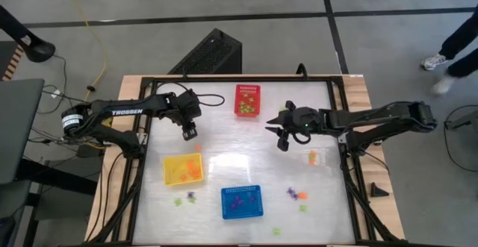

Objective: Sort Halloween decoration
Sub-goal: Put the orange spider toy into the yellow basket

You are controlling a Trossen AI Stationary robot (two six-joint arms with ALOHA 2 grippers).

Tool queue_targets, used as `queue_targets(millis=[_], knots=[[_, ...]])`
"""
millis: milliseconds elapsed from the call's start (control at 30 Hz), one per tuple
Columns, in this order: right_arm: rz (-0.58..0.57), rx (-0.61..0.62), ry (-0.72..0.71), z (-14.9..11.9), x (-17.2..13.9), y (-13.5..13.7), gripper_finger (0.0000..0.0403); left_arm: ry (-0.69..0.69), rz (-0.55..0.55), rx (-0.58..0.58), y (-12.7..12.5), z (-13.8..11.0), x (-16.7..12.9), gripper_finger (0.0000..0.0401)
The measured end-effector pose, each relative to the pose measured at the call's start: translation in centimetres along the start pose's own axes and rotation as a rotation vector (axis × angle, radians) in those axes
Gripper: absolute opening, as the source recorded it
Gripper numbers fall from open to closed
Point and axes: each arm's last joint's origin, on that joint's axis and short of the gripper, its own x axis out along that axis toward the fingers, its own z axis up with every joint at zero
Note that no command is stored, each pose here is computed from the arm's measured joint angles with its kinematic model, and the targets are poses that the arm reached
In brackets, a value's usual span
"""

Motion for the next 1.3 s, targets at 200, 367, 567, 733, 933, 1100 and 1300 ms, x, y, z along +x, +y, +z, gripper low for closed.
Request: queue_targets(millis=[200,367,567,733,933,1100,1300], knots=[[0.010,0.021,-0.108,1.1,-0.2,0.1,0.0134,0.008,0.025,0.010,0.1,-0.1,0.0,0.0148],[0.010,0.018,-0.102,1.0,-0.2,0.1,0.0134,0.017,0.022,-0.022,0.0,-0.2,0.0,0.0148],[0.010,0.019,-0.100,1.0,-0.2,0.1,0.0134,0.024,0.021,-0.034,0.0,-0.2,0.0,0.0148],[0.010,0.021,-0.100,1.0,-0.2,0.1,0.0134,0.027,0.017,-0.034,0.0,-0.2,0.0,0.0148],[0.010,0.021,-0.100,1.0,-0.2,0.1,0.0134,0.045,0.007,-0.046,-0.1,-0.4,0.0,0.0148],[0.011,0.021,-0.101,1.0,-0.2,0.1,0.0134,0.057,-0.017,-0.035,-0.5,-0.5,0.0,0.0148],[0.011,0.022,-0.101,1.0,-0.2,0.1,0.0134,0.058,-0.023,-0.021,-1.0,-0.5,0.0,0.0148]])
